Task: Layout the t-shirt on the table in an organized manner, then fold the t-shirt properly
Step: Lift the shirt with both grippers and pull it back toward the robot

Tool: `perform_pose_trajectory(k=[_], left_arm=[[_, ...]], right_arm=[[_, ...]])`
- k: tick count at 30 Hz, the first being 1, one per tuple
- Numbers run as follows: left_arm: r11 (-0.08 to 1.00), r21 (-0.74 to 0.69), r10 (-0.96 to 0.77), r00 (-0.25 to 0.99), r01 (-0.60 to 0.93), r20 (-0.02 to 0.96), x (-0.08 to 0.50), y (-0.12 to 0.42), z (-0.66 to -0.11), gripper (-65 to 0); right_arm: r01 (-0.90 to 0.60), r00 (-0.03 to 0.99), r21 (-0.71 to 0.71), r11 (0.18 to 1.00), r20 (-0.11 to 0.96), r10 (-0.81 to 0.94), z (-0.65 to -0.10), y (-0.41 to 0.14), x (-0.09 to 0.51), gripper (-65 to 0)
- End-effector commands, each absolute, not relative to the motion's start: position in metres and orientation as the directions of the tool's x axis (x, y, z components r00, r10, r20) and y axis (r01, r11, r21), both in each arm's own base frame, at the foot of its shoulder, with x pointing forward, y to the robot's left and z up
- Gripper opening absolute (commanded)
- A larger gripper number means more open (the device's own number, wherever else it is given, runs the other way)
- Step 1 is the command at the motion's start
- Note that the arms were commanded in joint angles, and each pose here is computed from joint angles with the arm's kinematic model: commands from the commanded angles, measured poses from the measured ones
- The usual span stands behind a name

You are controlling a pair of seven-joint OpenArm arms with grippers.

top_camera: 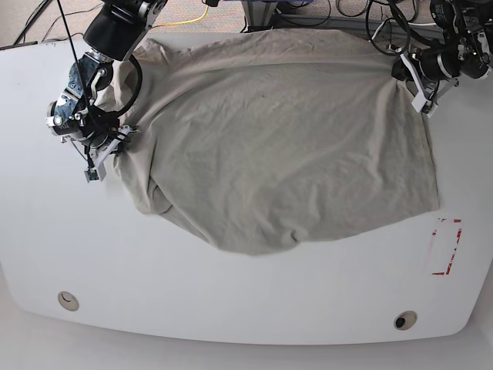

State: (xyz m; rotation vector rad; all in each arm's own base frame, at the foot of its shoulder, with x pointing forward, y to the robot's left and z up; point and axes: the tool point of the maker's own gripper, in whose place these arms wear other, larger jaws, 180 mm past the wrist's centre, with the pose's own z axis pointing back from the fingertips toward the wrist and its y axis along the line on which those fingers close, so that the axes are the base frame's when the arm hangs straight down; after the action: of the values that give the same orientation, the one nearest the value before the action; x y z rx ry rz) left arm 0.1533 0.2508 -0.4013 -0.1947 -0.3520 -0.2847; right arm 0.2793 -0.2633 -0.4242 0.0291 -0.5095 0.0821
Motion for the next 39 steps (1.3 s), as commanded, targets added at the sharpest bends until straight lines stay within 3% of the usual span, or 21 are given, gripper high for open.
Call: perform_pose_trajectory(k=[1,13,24,39], left_arm=[[0.942,-0.072,-0.263,0.856,0.327,0.444,0.186,0.260,-0.379,-65.0],[0.939,0.069,-0.312,0.747,0.338,0.587,0.278,0.274,-0.311,-65.0],[0.910,0.178,-0.368,0.531,0.375,0.763,0.363,0.253,-0.219,-64.9],[0.848,0.360,-0.455,0.186,0.389,0.871,0.430,0.210,-0.070,-64.7]], right_arm=[[-0.085,0.857,-0.053,0.995,0.506,0.101,-0.405,-0.274,0.289,-61.4],[-0.065,0.819,-0.139,0.988,0.559,0.133,-0.349,-0.285,0.321,-61.4],[-0.035,0.762,-0.177,0.984,0.632,0.141,-0.297,-0.291,0.357,-61.4],[0.019,0.617,-0.192,0.981,0.775,0.140,-0.200,-0.299,0.417,-61.4]])
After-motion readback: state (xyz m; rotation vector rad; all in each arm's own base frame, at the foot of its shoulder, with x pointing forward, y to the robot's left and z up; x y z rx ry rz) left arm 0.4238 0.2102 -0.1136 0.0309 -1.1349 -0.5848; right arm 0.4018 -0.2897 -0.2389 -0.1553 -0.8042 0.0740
